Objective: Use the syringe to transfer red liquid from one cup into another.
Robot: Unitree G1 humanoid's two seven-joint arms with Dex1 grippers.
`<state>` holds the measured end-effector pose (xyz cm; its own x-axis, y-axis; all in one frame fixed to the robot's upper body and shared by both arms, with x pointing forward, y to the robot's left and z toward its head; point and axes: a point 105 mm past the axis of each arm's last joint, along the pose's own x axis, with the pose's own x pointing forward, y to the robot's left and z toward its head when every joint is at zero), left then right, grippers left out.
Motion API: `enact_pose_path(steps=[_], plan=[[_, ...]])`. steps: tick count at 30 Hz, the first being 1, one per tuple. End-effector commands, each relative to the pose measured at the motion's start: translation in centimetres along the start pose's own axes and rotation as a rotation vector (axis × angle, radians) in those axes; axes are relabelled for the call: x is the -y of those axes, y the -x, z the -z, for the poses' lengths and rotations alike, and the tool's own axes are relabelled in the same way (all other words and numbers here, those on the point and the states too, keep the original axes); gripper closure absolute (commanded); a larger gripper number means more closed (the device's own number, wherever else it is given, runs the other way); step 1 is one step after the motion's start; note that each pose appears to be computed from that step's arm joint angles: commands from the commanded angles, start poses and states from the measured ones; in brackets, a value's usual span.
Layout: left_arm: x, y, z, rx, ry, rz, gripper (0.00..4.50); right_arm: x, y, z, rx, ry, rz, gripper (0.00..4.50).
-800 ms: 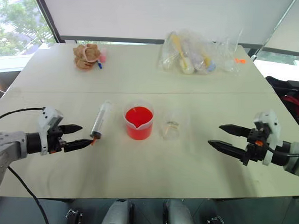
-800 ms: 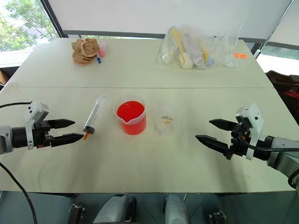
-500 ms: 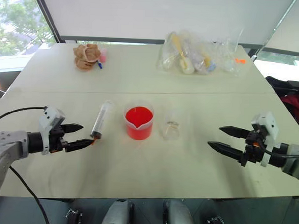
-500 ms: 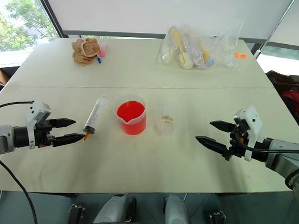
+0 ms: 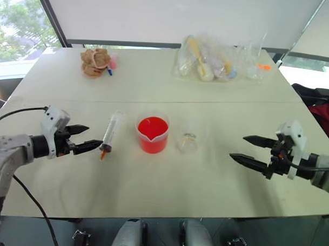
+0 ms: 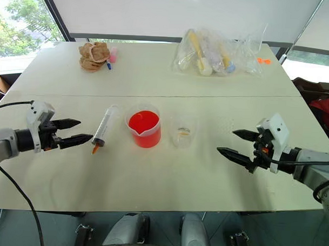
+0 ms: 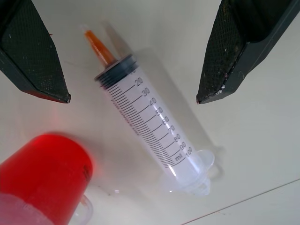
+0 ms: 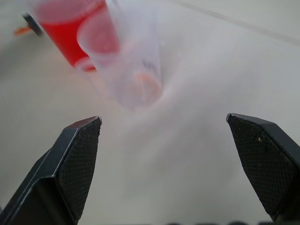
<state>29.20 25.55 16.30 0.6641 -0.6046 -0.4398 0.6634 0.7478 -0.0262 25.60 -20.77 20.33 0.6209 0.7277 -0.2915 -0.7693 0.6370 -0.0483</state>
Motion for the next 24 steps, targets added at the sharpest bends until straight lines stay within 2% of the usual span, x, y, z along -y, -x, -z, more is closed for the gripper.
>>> enact_pose_path(steps=[1,4,8,13,19,24], plan=[[-0.2,1.0,-0.1,-0.118,0.116,0.039,0.00,-4.0,0.0,-5.8,0.100,0.110,-0.199,0.04],[-0.9,1.3,0.1,-0.193,0.158,0.030,0.00,-6.4,-0.2,-7.3,0.095,0.133,-0.333,0.04],[-1.7,0.7,0.1,-0.255,0.147,-0.014,0.00,-7.4,-0.9,-7.1,0.061,0.164,-0.372,0.04],[-1.3,-2.0,-1.0,-0.312,0.187,-0.009,0.00,-6.8,-1.8,-6.2,0.057,0.174,-0.343,0.04],[-3.4,-4.6,-1.1,-0.371,0.294,-0.100,0.00,-6.2,-2.4,-5.2,0.066,0.166,-0.307,0.04],[-3.0,-6.6,-1.8,-0.445,0.323,-0.074,0.00,-6.0,-2.8,-4.6,0.085,0.144,-0.281,0.04]])
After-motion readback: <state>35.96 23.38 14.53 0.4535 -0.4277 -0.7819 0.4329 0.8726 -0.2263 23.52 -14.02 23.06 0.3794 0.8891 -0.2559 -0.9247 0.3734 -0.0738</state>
